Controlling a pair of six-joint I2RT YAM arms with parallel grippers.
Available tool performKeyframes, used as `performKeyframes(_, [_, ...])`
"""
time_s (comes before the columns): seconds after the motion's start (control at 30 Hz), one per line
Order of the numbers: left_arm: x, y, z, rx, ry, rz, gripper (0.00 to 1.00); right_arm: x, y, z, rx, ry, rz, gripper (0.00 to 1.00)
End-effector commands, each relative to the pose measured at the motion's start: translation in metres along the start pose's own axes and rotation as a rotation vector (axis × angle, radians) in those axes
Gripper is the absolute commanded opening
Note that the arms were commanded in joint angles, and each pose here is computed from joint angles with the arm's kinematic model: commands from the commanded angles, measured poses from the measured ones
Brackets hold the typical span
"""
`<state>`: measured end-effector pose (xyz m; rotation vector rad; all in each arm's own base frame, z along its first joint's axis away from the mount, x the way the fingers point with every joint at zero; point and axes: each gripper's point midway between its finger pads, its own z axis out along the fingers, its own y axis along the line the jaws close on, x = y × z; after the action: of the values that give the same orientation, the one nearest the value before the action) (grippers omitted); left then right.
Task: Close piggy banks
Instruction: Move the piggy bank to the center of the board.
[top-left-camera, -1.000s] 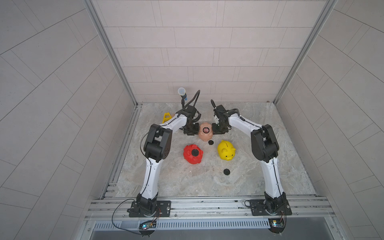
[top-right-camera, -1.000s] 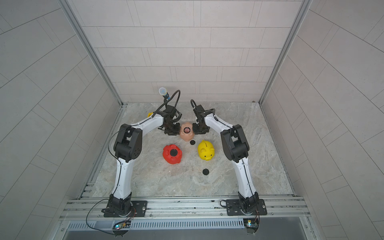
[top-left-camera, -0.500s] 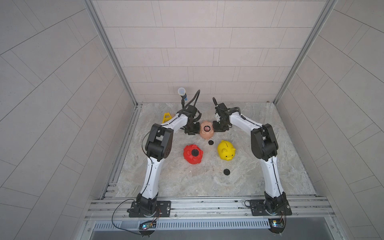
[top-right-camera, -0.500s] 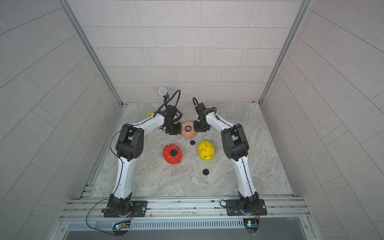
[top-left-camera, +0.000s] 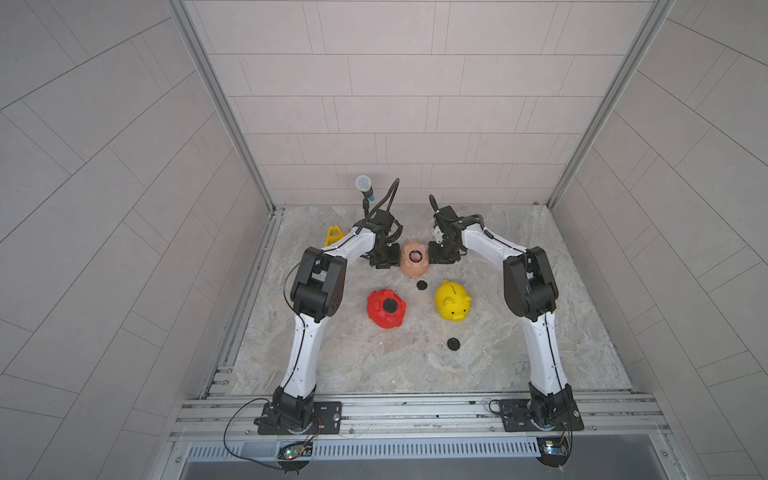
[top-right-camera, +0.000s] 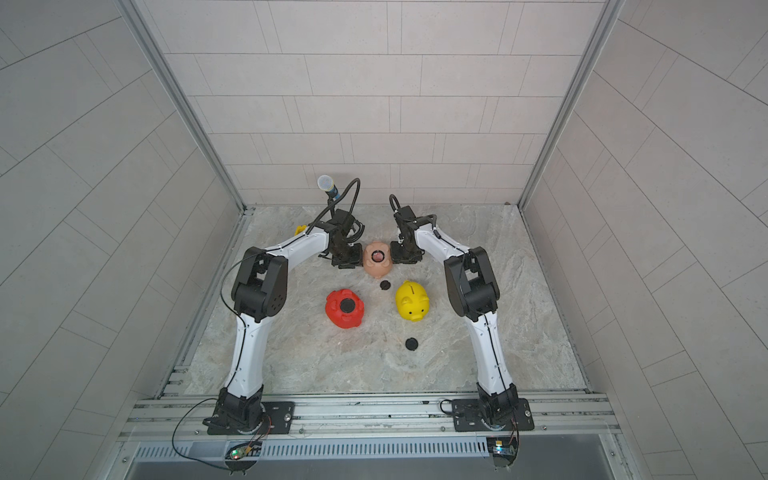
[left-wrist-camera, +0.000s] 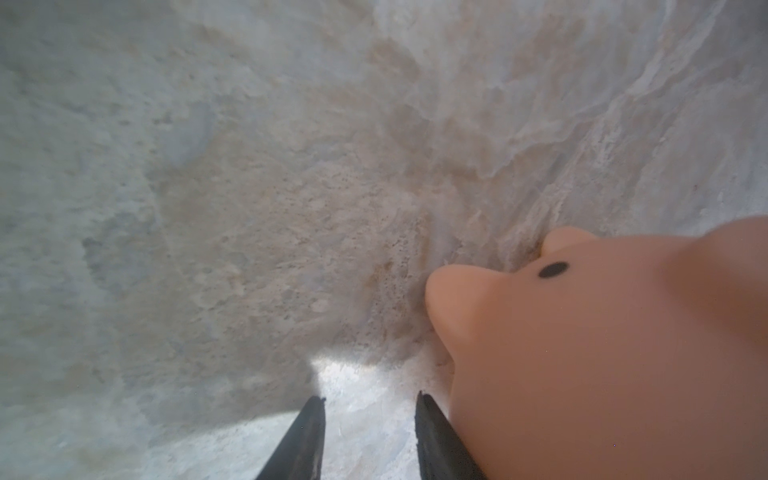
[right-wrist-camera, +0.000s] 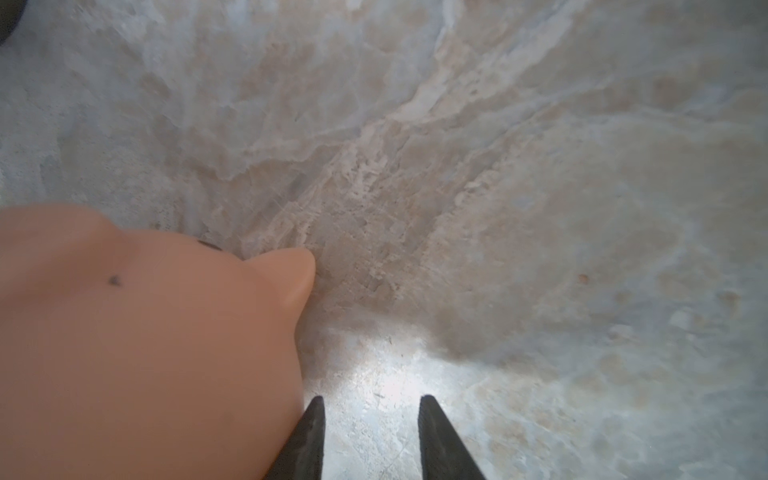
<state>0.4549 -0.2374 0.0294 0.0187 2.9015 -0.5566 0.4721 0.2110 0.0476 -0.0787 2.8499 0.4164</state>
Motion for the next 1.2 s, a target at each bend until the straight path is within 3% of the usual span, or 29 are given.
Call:
performKeyframes(0.0, [-0.001, -0.001, -0.01, 0.023, -0.02, -0.006, 0.43, 0.003, 0.004, -0.012, -0.042, -0.005, -0.011, 0.4])
performKeyframes(0.27, [0.002, 0.011, -0.016, 0.024, -0.029, -0.028, 0.43, 0.008, -0.002, -0.021, -0.078, -0.006, -0.002, 0.39])
performKeyframes(0.73, [0.01, 0.034, -0.032, 0.024, -0.082, -0.08, 0.43, 0.016, 0.014, -0.038, -0.242, -0.027, 0.031, 0.11])
performKeyframes(1.17, [0.014, 0.046, -0.032, 0.027, -0.092, -0.104, 0.43, 0.032, 0.032, -0.034, -0.39, 0.021, 0.068, 0.03])
